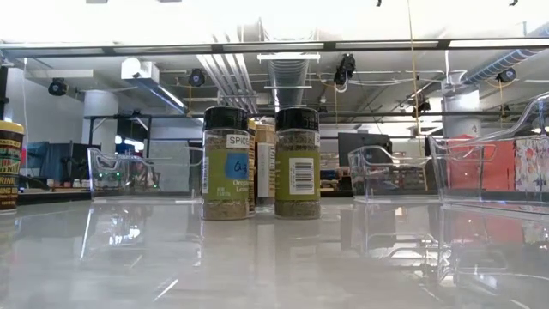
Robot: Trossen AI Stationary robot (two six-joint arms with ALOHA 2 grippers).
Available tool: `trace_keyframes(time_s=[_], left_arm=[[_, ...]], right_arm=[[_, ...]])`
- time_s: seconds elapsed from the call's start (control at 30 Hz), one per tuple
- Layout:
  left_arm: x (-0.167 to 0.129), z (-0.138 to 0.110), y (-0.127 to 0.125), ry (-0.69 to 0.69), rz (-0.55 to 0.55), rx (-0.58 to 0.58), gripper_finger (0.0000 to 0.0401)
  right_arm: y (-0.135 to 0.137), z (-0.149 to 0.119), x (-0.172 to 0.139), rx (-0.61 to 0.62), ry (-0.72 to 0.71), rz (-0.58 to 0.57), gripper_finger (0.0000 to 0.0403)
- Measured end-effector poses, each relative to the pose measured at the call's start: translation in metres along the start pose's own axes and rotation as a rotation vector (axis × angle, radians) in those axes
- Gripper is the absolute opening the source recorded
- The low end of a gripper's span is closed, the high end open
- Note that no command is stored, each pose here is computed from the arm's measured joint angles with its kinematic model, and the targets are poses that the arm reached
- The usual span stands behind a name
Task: Sort spices by type
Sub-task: Put the green seasoning bottle into the bottom transparent bin
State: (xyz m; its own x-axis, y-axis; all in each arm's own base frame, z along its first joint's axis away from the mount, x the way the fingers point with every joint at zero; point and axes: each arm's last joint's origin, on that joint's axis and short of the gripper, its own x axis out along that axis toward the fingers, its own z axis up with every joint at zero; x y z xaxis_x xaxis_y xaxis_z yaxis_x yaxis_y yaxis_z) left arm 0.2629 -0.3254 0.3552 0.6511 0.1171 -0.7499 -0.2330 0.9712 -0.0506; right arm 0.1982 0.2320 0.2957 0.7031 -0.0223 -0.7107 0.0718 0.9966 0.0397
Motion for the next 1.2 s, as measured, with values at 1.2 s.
trace_keyframes(time_s=[1.2], left_arm=[[-0.061, -0.117, 0.02, 0.01, 0.009, 0.114, 0.0184]], right_arm=[[0.104, 0.059, 0.103, 0.125, -0.084, 0.004, 0.0219]])
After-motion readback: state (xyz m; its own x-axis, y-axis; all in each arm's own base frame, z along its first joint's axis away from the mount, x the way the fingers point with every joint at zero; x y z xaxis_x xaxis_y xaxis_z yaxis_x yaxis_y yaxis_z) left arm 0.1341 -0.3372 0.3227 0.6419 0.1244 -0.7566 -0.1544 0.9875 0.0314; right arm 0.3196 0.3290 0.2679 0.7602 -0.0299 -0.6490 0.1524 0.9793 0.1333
